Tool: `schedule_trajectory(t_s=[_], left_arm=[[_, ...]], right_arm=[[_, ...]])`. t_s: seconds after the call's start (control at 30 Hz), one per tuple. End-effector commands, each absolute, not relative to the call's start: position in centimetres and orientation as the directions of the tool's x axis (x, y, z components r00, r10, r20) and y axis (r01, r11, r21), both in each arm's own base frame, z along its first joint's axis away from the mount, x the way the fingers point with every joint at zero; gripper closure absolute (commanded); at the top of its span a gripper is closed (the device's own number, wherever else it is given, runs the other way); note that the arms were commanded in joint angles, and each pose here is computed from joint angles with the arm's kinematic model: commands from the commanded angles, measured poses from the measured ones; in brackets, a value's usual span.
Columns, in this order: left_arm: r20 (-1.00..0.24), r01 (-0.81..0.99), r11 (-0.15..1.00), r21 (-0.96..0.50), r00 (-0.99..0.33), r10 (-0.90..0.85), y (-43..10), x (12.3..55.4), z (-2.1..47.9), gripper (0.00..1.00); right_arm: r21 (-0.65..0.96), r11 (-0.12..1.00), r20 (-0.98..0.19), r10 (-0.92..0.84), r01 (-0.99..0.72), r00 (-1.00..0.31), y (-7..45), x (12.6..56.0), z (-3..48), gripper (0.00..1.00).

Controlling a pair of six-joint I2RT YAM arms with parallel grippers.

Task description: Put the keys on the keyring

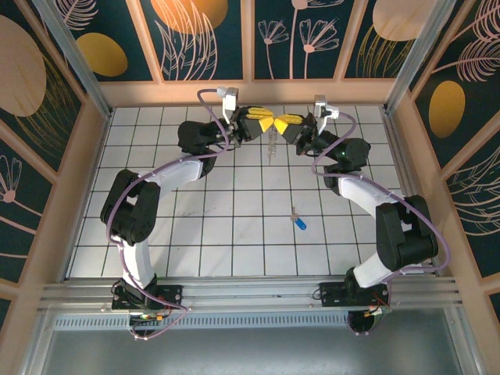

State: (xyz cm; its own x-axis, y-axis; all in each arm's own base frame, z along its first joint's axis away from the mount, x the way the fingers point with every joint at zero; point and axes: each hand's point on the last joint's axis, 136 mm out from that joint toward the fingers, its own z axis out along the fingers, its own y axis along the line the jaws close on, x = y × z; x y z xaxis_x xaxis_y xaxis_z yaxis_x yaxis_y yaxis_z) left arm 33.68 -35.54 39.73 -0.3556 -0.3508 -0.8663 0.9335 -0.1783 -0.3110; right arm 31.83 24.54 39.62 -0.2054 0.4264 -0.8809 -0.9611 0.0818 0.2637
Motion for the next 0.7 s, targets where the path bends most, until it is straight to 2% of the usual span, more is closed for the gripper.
schedule_trajectory(t_s=[0.0, 0.67], left_arm=[[-0.876, 0.945, -0.191, -0.266, -0.319, -0.361, -35.7, 33.2, 40.4, 0.78], [-0.89, 0.951, -0.138, -0.276, -0.308, -0.335, -35.7, 33.3, 39.3, 0.74]], right_arm=[[0.182, 0.081, -0.89, 0.437, -0.98, -0.129, 24.6, 31.1, 41.3, 1.0], [0.186, 0.117, -0.89, 0.44, -0.976, -0.117, 24.0, 31.3, 41.2, 1.0]])
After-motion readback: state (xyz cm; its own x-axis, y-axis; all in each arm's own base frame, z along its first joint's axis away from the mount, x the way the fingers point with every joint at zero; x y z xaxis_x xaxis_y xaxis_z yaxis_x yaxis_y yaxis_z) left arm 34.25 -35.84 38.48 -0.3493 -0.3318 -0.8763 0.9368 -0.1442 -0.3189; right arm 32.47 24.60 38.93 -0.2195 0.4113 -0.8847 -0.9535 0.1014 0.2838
